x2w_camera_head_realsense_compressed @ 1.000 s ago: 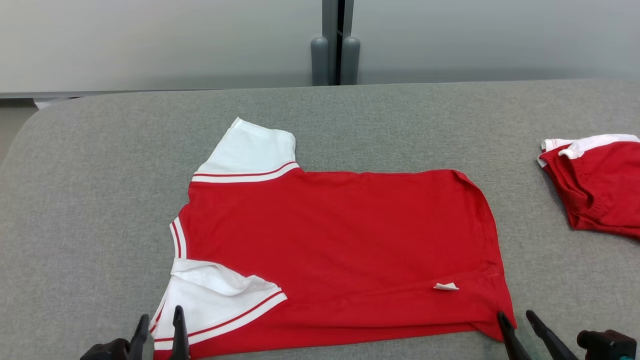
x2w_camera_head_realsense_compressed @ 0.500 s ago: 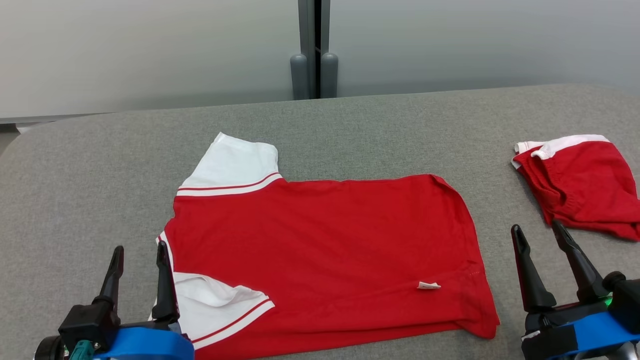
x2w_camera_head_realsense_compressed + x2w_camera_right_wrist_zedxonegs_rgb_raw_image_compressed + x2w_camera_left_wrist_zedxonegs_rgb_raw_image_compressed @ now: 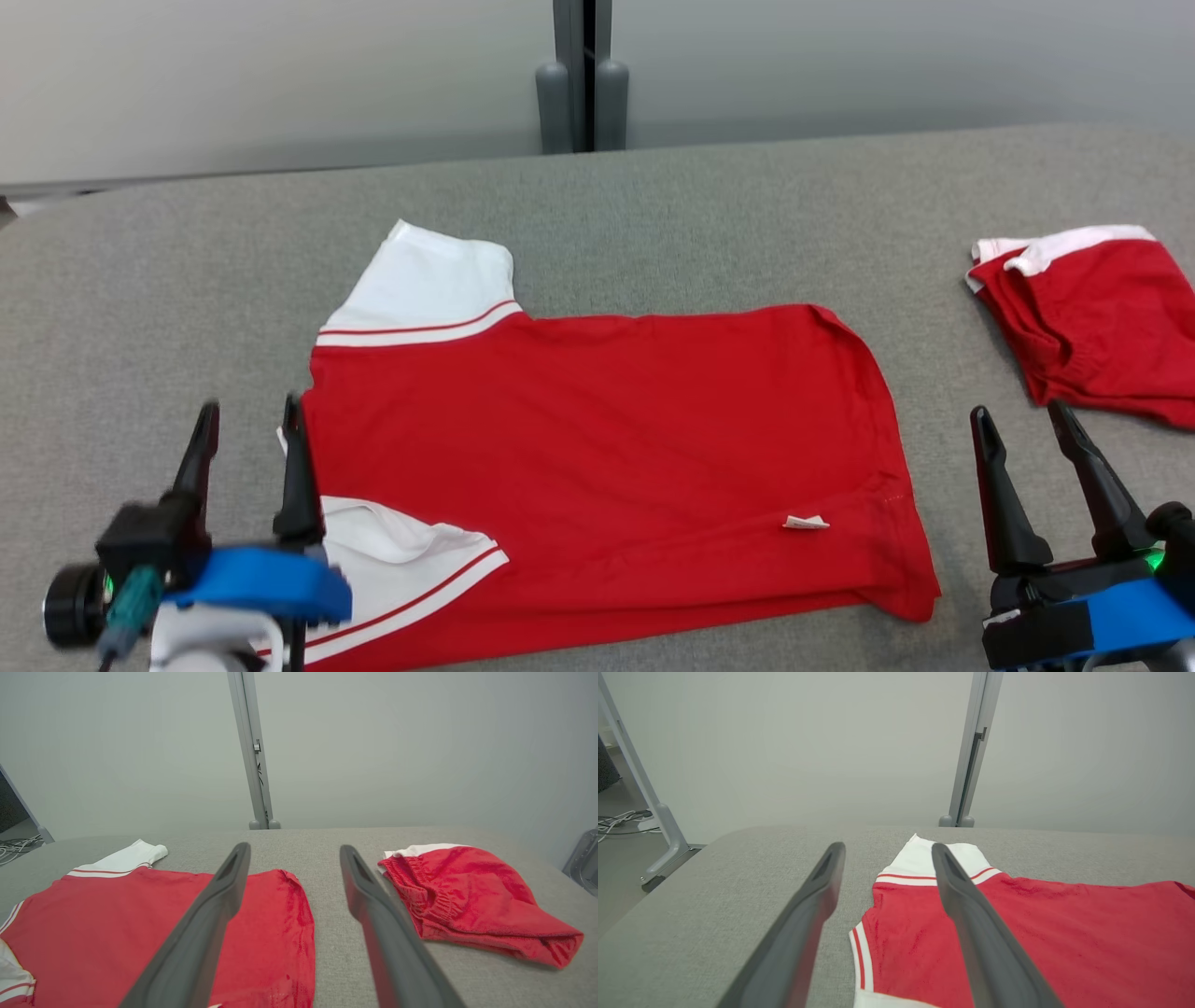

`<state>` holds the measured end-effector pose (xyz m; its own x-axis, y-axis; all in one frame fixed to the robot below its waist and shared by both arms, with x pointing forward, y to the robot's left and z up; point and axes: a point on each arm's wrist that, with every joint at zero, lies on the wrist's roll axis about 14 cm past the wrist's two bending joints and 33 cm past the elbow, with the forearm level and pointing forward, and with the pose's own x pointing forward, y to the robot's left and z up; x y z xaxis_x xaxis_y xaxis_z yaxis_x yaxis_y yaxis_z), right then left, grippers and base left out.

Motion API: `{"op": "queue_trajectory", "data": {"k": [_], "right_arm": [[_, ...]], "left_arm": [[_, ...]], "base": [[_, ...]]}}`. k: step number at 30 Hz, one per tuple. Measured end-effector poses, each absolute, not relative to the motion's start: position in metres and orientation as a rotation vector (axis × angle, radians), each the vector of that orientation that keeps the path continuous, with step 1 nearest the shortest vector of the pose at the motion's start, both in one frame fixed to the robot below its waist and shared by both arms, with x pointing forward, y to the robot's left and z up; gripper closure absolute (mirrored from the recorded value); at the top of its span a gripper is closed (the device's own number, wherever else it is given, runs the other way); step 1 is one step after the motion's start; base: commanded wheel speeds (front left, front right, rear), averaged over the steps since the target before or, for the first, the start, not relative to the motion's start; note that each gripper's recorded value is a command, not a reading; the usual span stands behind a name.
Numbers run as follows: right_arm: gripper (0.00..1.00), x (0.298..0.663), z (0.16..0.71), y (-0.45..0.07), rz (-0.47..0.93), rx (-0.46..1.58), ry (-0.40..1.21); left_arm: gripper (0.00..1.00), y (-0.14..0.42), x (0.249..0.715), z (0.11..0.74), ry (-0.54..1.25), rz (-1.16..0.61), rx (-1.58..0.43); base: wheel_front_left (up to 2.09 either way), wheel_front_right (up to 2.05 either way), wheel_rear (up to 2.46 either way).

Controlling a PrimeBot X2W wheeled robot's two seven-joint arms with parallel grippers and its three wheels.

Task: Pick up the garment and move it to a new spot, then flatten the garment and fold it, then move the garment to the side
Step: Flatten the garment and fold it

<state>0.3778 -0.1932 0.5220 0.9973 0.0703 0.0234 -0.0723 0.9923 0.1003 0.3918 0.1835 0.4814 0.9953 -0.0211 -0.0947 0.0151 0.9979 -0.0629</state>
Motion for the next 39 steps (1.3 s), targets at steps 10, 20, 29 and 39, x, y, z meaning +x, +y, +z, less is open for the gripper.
{"op": "queue_trajectory", "data": {"k": [10, 20, 29, 39], "right_arm": [[0.0, 0.409, 0.493, -0.196, 0.052, 0.109, 0.045], [0.0, 0.426, 0.454, -0.203, 0.022, 0.124, 0.12], [0.0, 0.428, 0.437, -0.21, -0.002, 0.139, 0.155], [0.0, 0.441, 0.434, -0.213, 0.025, 0.138, 0.162]], "left_arm": [[0.0, 0.134, 0.506, 0.476, 0.17, -0.232, -0.064], [0.0, 0.123, 0.574, 0.379, 0.48, -0.267, -0.099], [0.0, 0.142, 0.593, 0.341, 0.569, -0.21, -0.065], [1.0, 0.142, 0.6, 0.345, 0.531, -0.219, -0.042]], "base": [[0.0, 0.0, 0.0], [0.0, 0.0, 0.0], [0.0, 0.0, 0.0], [0.0, 0.0, 0.0]]}}
